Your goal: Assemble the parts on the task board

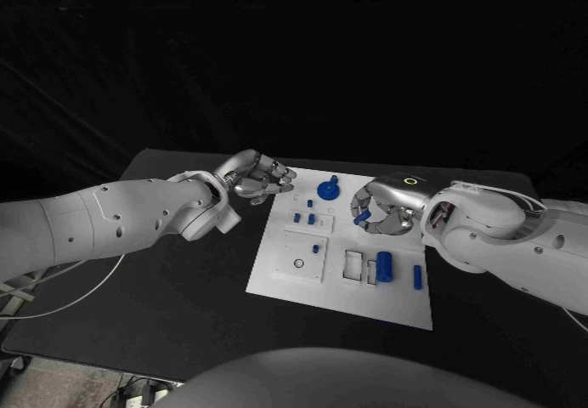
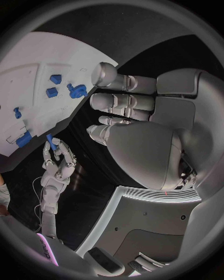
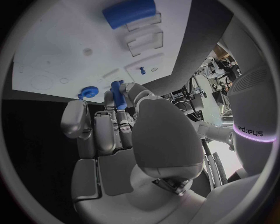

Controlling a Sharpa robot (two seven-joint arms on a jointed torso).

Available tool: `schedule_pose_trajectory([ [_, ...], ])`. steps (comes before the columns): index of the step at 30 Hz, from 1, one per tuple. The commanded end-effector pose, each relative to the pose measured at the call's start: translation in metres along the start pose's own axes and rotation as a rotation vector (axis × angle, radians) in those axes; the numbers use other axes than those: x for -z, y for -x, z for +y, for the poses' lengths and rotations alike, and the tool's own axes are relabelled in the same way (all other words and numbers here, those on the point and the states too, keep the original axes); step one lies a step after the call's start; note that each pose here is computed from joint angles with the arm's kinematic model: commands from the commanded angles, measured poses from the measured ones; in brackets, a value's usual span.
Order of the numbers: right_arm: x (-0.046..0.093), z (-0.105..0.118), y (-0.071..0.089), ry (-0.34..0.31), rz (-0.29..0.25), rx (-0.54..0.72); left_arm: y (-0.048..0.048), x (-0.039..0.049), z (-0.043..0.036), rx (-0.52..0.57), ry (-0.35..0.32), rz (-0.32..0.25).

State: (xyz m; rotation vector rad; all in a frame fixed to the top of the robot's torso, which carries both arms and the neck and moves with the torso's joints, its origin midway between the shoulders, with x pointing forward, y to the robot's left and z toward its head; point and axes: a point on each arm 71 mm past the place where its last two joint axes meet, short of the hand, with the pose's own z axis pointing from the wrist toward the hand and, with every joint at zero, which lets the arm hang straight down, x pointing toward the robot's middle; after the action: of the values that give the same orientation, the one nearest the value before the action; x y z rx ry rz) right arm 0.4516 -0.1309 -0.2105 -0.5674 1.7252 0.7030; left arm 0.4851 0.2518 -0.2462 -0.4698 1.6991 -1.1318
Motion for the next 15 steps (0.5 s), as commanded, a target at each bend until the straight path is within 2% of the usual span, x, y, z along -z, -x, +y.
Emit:
schedule_pose_trajectory([
  [1,-0.007,0.022,-0.003,0.031,0.095,-0.011,-0.0034,-0.0017,-0.0008,0.006,-0.003,0.018],
  [6,-0.021,0.049,-0.003,0.086,0.121,0.009,-0.0044,-0.0026,-0.0007,0.005,-0.005,0.018],
  [15,-0.044,0.086,-0.013,0.163,0.094,0.077,0.0004,-0.0006,0.0023,-0.004,0.002,-0.003],
])
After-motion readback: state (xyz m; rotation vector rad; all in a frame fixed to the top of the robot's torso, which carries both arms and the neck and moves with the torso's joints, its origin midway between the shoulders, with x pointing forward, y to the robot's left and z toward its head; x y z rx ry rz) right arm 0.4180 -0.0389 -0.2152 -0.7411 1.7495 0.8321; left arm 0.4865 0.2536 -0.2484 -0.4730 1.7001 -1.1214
